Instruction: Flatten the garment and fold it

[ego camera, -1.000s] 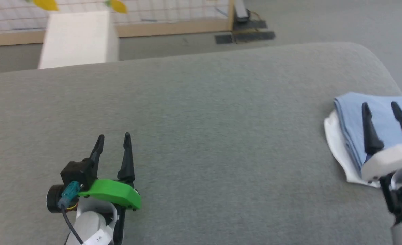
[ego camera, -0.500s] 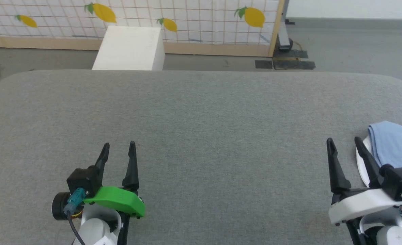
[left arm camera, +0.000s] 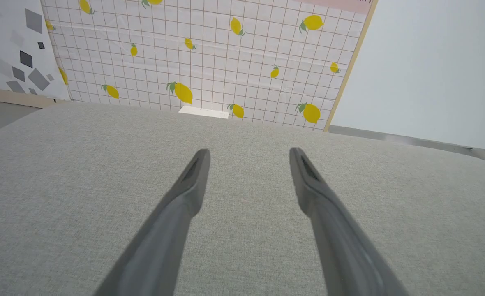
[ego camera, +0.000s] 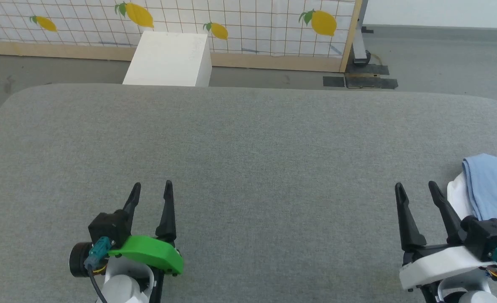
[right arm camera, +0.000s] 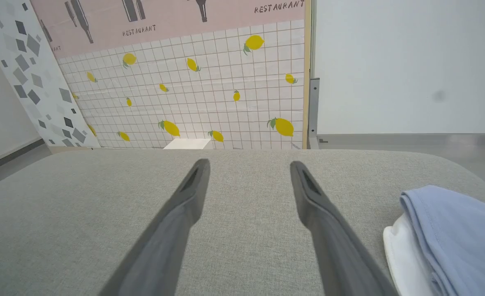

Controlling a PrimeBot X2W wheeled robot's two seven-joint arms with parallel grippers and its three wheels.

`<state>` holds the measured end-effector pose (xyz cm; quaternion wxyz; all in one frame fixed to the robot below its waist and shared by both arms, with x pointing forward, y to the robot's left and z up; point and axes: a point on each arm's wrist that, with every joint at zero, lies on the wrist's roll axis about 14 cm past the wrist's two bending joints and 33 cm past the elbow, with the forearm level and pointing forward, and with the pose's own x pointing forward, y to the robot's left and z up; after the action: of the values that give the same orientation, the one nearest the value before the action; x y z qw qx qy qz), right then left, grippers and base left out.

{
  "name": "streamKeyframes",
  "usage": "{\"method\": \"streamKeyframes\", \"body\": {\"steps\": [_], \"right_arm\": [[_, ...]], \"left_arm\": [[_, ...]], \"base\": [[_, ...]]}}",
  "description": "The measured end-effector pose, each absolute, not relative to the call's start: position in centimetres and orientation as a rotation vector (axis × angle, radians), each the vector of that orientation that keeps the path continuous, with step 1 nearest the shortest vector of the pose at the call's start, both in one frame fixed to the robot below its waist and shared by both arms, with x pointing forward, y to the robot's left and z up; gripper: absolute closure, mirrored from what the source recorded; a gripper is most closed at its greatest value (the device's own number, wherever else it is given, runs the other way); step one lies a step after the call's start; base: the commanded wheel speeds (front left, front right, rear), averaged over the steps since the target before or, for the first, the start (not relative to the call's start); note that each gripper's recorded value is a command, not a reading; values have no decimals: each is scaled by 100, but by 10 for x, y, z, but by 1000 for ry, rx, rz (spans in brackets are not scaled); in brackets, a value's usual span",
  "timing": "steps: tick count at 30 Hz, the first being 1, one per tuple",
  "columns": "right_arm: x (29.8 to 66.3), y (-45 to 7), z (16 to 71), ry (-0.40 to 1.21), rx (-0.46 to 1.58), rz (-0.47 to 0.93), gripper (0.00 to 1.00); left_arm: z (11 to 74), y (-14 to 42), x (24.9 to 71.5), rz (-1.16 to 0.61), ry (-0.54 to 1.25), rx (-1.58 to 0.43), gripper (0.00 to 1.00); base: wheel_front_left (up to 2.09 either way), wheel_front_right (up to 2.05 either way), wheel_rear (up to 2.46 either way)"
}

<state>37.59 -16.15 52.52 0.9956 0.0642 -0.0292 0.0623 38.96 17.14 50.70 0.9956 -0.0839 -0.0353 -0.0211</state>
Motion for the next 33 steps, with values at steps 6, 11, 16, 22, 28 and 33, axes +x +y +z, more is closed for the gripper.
{"method": "streamKeyframes", "body": {"steps": [6, 11, 16, 22, 28, 33], "right_arm": [[376, -161, 523, -52, 134, 125, 100], [376, -161, 523, -52, 134, 125, 100], [376, -162, 523, -53, 134, 124, 100], [375, -162, 523, -50, 131, 124, 100], [374, -162, 523, -47, 123, 123, 100], [374, -162, 523, -43, 113, 124, 100]], "left_arm": [[506, 171, 390, -43, -68, -174, 100], [506, 171, 390, -44, -68, -173, 100], [506, 170, 390, -45, -68, -173, 100], [509, 169, 390, -49, -70, -165, 100], [512, 169, 391, -53, -70, -158, 100], [513, 168, 391, -55, -69, -151, 100]], "base": [[0, 0, 0], [0, 0, 0], [0, 0, 0], [0, 0, 0], [0, 0, 0], [0, 0, 0]]}}
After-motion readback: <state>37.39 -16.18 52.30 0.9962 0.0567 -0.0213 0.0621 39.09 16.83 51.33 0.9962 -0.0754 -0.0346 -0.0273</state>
